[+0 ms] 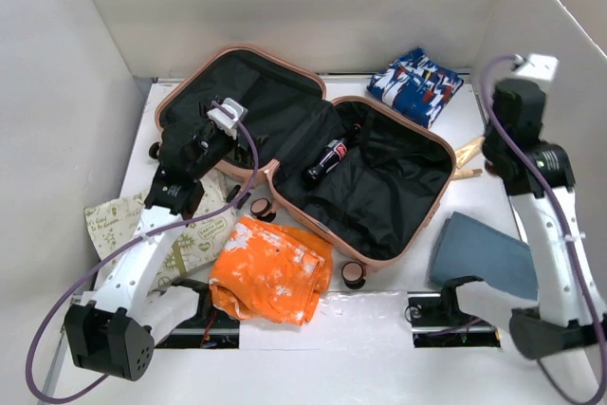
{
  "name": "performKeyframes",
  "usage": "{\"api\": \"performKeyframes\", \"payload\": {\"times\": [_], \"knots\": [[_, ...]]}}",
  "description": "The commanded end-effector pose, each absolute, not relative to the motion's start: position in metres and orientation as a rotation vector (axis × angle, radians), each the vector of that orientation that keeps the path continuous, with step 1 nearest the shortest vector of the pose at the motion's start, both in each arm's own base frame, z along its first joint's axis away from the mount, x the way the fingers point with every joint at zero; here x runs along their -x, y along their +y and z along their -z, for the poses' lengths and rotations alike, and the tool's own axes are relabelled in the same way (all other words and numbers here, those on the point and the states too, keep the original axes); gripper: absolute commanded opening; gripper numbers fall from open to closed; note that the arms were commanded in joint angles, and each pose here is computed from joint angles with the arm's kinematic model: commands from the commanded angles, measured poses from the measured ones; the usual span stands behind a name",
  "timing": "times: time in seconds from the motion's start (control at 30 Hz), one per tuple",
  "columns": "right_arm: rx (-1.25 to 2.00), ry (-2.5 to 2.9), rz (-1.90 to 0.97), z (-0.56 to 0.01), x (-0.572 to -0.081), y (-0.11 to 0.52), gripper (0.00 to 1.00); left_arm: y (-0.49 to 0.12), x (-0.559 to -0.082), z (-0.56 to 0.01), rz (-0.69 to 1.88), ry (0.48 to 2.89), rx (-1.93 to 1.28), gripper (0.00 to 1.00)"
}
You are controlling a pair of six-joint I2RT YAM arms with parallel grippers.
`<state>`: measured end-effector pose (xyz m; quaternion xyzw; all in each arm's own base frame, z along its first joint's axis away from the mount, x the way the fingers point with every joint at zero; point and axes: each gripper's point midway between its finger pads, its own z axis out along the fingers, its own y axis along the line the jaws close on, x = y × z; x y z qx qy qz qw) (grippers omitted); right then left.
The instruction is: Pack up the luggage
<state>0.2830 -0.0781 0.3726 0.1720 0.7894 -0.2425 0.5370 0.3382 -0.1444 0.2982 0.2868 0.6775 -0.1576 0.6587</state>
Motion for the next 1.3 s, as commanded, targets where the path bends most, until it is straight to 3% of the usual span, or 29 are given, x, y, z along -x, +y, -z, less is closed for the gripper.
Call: {"api": "performKeyframes", "payload": {"times": [0.0,0.23,0.47,0.6,0.77,1.1,1.27], "knots": [[-0.442,1.649,0.612,-0.452,-0.295,-0.053,0.0,-0.141,-0.335,-0.317,0.32,1.474,-0.621,1.0],[-0.119,1.645,0.109,-0.461,-0.362,0.117,0.0,-0.133,-0.33,-0.313,0.269,1.474,-0.587,1.0],[0.019,1.72,-0.357,-0.421,-0.381,0.214,0.0,-0.125,-0.327,-0.306,0.237,1.489,-0.557,1.0],[0.049,1.778,-0.638,-0.393,-0.394,0.239,0.0,-0.124,-0.329,-0.305,0.227,1.485,-0.547,1.0],[-0.142,1.932,-0.923,-0.313,-0.406,0.23,0.0,-0.124,-0.329,-0.3,0.228,1.493,-0.549,1.0],[-0.35,2.183,-1.075,-0.2,-0.426,0.2,0.0,-0.123,-0.327,-0.299,0.22,1.49,-0.557,1.0],[-0.29,2.3,-1.22,-0.157,-0.425,0.202,0.0,-0.122,-0.326,-0.297,0.213,1.487,-0.564,1.0]]}}
